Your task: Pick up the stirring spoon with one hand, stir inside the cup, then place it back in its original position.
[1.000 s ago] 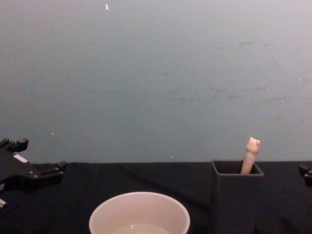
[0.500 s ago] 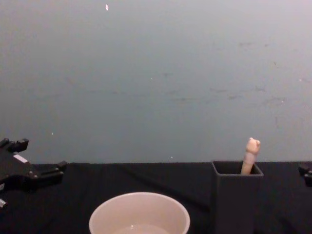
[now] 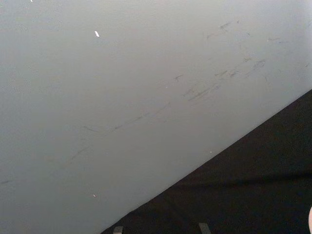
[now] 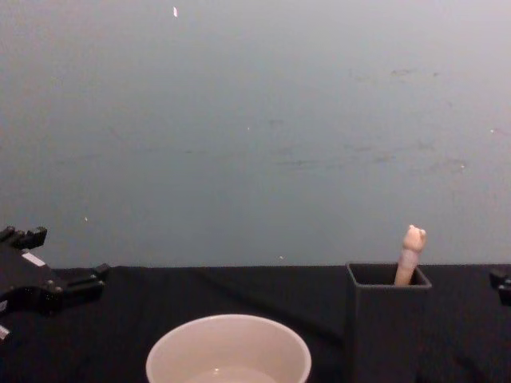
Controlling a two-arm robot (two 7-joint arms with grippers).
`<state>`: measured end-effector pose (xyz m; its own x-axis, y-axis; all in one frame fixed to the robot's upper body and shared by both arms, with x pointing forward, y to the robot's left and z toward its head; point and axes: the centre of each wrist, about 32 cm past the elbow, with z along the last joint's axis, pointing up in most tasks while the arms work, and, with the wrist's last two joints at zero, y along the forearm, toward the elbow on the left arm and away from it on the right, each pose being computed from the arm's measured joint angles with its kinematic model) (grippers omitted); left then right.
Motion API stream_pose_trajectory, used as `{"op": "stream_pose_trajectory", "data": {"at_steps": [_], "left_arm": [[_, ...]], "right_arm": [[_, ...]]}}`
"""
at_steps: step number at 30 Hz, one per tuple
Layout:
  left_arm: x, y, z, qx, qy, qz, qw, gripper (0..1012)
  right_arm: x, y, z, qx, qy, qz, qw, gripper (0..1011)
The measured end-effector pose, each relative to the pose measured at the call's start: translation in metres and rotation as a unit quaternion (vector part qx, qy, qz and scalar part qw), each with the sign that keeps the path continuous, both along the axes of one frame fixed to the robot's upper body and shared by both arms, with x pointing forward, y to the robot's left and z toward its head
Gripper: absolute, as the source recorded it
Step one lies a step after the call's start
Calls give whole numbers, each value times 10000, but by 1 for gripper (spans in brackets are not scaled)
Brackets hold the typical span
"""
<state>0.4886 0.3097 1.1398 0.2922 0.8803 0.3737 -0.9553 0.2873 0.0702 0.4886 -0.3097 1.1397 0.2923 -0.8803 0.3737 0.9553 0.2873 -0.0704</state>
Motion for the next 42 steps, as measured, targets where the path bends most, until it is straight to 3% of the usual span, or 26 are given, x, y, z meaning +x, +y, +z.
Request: {"op": "stream_pose_trajectory", "data": {"at_steps": [25, 33, 39, 42], "left_arm": [[0, 0, 0, 0, 0, 0, 10000, 1001], [0, 0, 0, 0, 0, 0, 10000, 1001], [0, 0, 0, 0, 0, 0, 10000, 1001], [0, 0, 0, 0, 0, 0, 10000, 1001]], "right_arm": [[-6, -3, 20, 55, -14, 33, 10000, 1000], [-82, -13, 140, 507, 109, 336, 9981, 1002], [-175, -40, 272, 1082, 509, 780, 9898, 1002], [-203, -35, 302, 1241, 642, 943, 9857, 1000]]}}
